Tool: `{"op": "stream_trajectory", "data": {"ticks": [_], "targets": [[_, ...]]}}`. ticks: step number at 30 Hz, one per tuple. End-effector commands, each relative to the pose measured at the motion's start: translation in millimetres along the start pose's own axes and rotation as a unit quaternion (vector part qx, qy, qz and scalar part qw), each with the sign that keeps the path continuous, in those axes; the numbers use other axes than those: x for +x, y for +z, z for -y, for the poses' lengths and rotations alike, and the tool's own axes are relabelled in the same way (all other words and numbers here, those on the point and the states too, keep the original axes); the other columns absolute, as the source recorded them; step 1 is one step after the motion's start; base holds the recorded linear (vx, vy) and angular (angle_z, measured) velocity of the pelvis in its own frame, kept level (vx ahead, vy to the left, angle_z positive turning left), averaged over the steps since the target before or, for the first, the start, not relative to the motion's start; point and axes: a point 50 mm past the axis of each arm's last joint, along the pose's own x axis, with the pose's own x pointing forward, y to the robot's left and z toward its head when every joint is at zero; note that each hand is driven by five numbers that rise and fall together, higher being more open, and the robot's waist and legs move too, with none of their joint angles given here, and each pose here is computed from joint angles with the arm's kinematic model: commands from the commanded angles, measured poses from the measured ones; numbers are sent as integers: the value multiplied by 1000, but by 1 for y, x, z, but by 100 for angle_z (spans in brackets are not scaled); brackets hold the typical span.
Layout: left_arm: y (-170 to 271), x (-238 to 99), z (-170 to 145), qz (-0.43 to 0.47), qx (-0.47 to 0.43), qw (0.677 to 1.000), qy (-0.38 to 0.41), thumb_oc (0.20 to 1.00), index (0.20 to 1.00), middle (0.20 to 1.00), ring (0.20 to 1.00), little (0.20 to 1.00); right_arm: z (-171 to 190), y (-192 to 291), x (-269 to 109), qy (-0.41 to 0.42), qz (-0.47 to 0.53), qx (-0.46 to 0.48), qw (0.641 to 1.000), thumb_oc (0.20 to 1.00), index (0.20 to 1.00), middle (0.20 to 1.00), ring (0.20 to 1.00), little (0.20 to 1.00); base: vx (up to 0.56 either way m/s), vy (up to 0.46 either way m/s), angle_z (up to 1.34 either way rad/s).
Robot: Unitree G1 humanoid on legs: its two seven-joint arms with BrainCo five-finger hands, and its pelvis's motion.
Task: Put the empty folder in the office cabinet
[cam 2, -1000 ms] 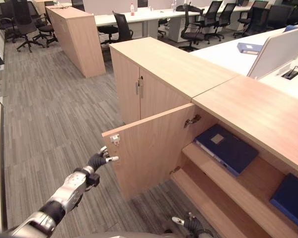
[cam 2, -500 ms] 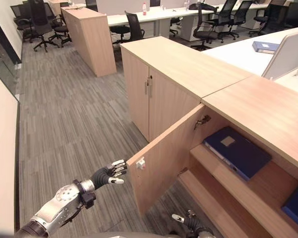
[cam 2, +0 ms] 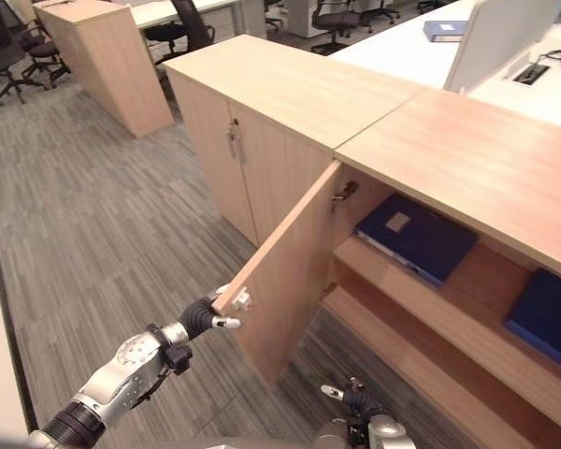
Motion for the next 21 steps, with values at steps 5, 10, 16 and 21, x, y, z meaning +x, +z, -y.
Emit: {"op": "stream_trajectory", "data": {"ticks": [5,10,16,21], "targets": [[52,75,56,121,-63,988,-68,1000,1000,1000,1000,1000,-15,40,8,16,58,-30,998,1000,1000,1000,1000,1000,41,-203,-47],[68,98,72,137,-66,985,-77,1000,1000,1000,1000,1000,-13,64,9,14,96,-49,994,1000,1000,1000,1000,1000,47,-172,-34],[86,124,87,141,-45,986,-75,1000,1000,1000,1000,1000,-9,73,10,2,103,-67,992,1000,1000,1000,1000,1000,52,-164,-91],[100,135,95,162,-48,984,-64,1000,1000,1000,1000,1000,-4,67,12,-10,80,-80,994,1000,1000,1000,1000,1000,48,30,-90]]}}
